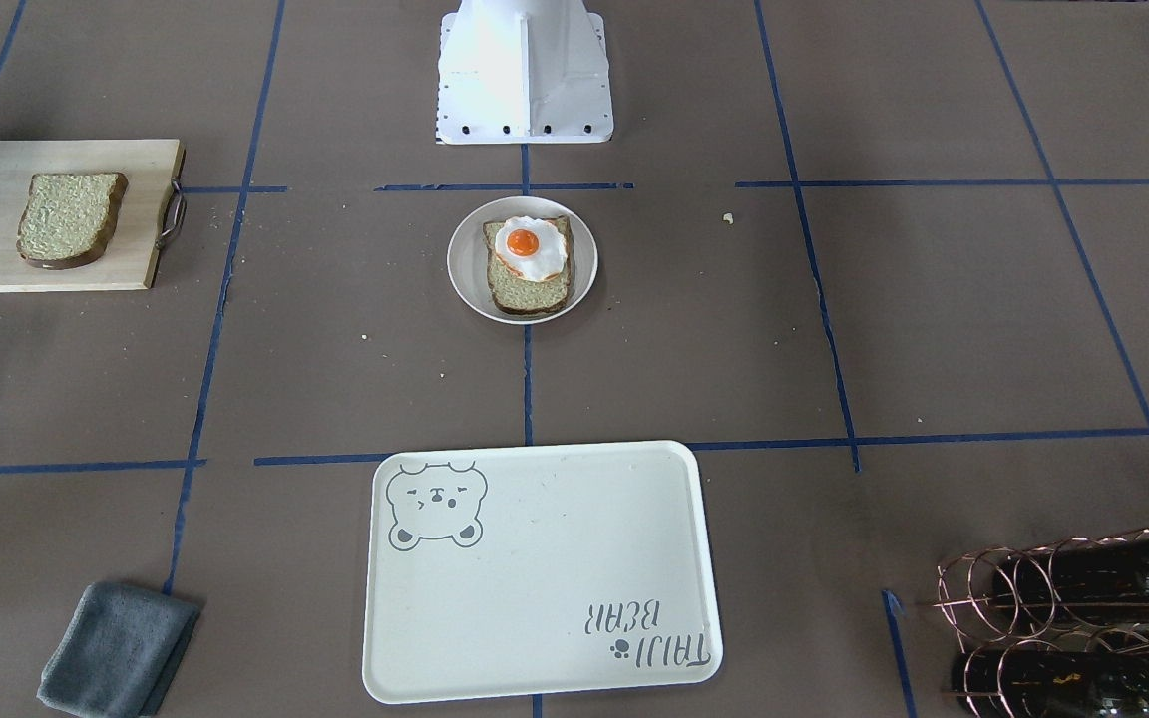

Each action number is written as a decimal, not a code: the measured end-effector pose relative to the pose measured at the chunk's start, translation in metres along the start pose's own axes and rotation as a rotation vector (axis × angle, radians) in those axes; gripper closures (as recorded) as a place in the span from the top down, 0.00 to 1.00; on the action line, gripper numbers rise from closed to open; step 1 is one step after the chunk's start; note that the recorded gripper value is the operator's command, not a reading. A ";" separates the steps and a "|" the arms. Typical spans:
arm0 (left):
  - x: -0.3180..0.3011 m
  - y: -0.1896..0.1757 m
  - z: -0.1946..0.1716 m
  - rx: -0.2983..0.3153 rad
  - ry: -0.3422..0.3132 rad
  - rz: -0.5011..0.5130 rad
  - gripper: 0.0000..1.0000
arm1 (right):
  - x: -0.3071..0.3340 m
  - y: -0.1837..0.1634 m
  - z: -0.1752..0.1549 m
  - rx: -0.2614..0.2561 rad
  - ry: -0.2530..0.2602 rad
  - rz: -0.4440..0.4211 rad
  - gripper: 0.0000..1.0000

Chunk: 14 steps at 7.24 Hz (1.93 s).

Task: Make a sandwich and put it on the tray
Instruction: 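Move the right gripper down toward the bread slice on the wooden board, then grasp the bread slice on the wooden board with the right gripper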

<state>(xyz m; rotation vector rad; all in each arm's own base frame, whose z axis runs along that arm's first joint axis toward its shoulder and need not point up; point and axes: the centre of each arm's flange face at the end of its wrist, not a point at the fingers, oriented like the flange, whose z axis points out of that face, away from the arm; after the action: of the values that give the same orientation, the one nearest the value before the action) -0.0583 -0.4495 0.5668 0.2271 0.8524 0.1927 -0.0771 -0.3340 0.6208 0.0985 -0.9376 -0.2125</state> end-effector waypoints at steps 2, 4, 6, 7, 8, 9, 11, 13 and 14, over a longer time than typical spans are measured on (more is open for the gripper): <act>0.002 -0.001 -0.002 0.008 -0.001 0.008 1.00 | -0.025 0.007 0.033 0.008 0.044 0.059 0.93; 0.003 -0.003 -0.004 0.014 -0.002 0.013 1.00 | -0.029 0.028 0.076 0.051 0.047 0.129 0.72; 0.005 -0.004 -0.005 0.018 -0.002 0.017 1.00 | -0.011 0.050 0.094 0.088 -0.016 0.213 0.66; 0.005 -0.004 -0.006 0.019 -0.003 0.017 1.00 | -0.012 0.053 0.094 0.097 -0.036 0.238 0.66; 0.005 -0.004 -0.006 0.021 -0.003 0.018 1.00 | -0.014 0.054 0.092 0.100 -0.047 0.245 0.66; 0.006 -0.004 -0.007 0.022 -0.002 0.018 1.00 | -0.017 0.055 0.089 0.104 -0.056 0.246 0.66; 0.008 -0.004 -0.009 0.026 -0.002 0.022 1.00 | -0.022 0.060 0.080 0.101 -0.067 0.244 0.65; 0.011 -0.004 -0.012 0.031 -0.003 0.020 1.00 | -0.020 0.066 0.079 0.091 -0.062 0.249 0.65; 0.011 -0.004 -0.012 0.032 -0.004 0.017 1.00 | -0.017 0.068 0.080 0.086 -0.058 0.252 0.65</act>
<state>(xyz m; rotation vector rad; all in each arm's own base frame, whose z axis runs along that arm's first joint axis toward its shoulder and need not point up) -0.0603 -0.4492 0.5501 0.2642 0.8503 0.1947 -0.1425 -0.2634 0.6663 0.0525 -1.0077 0.0583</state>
